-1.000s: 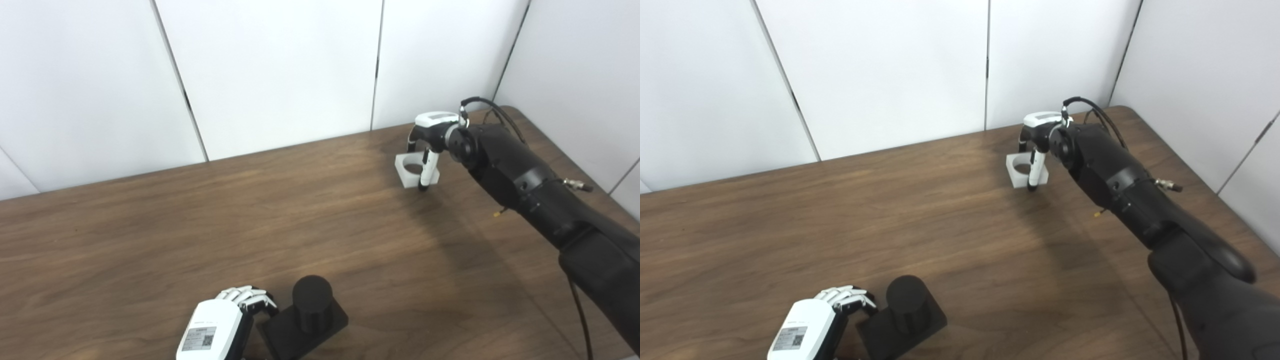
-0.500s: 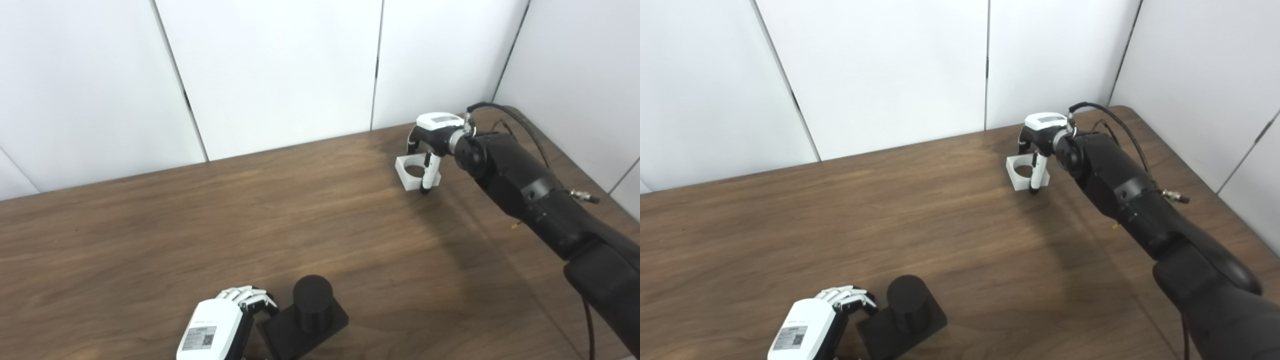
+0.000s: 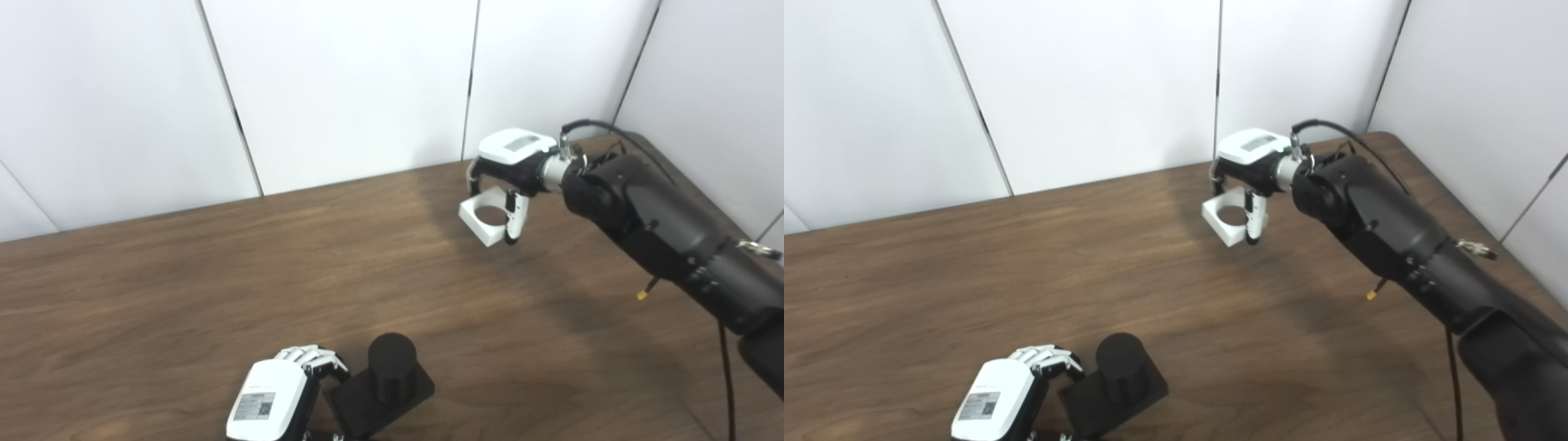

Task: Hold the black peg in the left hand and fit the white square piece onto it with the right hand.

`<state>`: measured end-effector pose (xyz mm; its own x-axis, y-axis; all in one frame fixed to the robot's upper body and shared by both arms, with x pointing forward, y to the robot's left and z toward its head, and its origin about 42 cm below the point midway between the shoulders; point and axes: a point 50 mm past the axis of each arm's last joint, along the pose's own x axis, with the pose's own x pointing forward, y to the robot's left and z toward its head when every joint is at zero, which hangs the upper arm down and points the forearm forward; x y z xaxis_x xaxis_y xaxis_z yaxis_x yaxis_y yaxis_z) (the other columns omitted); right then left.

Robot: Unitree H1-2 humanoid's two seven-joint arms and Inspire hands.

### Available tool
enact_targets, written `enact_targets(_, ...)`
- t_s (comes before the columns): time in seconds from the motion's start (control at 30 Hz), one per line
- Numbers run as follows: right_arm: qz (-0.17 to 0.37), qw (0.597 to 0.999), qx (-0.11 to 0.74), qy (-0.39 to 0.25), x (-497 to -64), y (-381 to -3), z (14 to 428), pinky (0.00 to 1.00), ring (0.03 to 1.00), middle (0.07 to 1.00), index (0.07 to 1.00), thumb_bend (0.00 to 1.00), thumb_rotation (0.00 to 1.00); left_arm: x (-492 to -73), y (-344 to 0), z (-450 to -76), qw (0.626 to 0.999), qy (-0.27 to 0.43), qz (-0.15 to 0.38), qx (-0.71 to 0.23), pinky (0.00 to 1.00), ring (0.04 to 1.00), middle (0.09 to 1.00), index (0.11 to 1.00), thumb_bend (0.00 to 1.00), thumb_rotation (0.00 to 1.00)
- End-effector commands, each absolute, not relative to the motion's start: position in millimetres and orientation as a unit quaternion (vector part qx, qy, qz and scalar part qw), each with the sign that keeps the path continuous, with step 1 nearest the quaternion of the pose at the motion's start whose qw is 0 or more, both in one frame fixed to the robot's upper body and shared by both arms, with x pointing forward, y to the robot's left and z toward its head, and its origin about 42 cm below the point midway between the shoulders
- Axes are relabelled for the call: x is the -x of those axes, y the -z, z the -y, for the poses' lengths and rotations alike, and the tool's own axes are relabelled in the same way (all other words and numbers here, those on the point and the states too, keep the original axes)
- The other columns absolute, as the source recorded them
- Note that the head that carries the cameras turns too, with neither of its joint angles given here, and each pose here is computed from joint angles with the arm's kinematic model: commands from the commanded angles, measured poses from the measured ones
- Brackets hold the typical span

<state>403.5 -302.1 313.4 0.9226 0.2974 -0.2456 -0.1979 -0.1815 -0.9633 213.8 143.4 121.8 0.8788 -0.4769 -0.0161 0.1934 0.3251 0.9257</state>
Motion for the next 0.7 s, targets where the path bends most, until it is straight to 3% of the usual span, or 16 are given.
enact_targets(0.0, 0.079, 0.623, 0.756, -0.187, -390, -351, 294, 0.91, 0.883, 0.767, 0.484, 0.52, 0.13, -212, -104, -138, 0.783, 0.245, 0.099, -0.563, 0.81, 0.795, 0.734, 0.487, 0.52, 0.05)
enact_targets(0.23, 0.158, 0.599, 0.751, -0.229, -342, -379, 253, 0.92, 0.886, 0.760, 0.486, 0.52, 0.13, -217, -102, -129, 0.780, 0.246, 0.102, -0.566, 0.82, 0.802, 0.740, 0.487, 0.52, 0.05)
enact_targets(0.67, 0.234, 0.578, 0.725, -0.293, -296, -406, 214, 0.87, 0.873, 0.745, 0.483, 0.52, 0.13, -223, -101, -110, 0.778, 0.245, 0.101, -0.570, 0.82, 0.807, 0.743, 0.488, 0.52, 0.05)
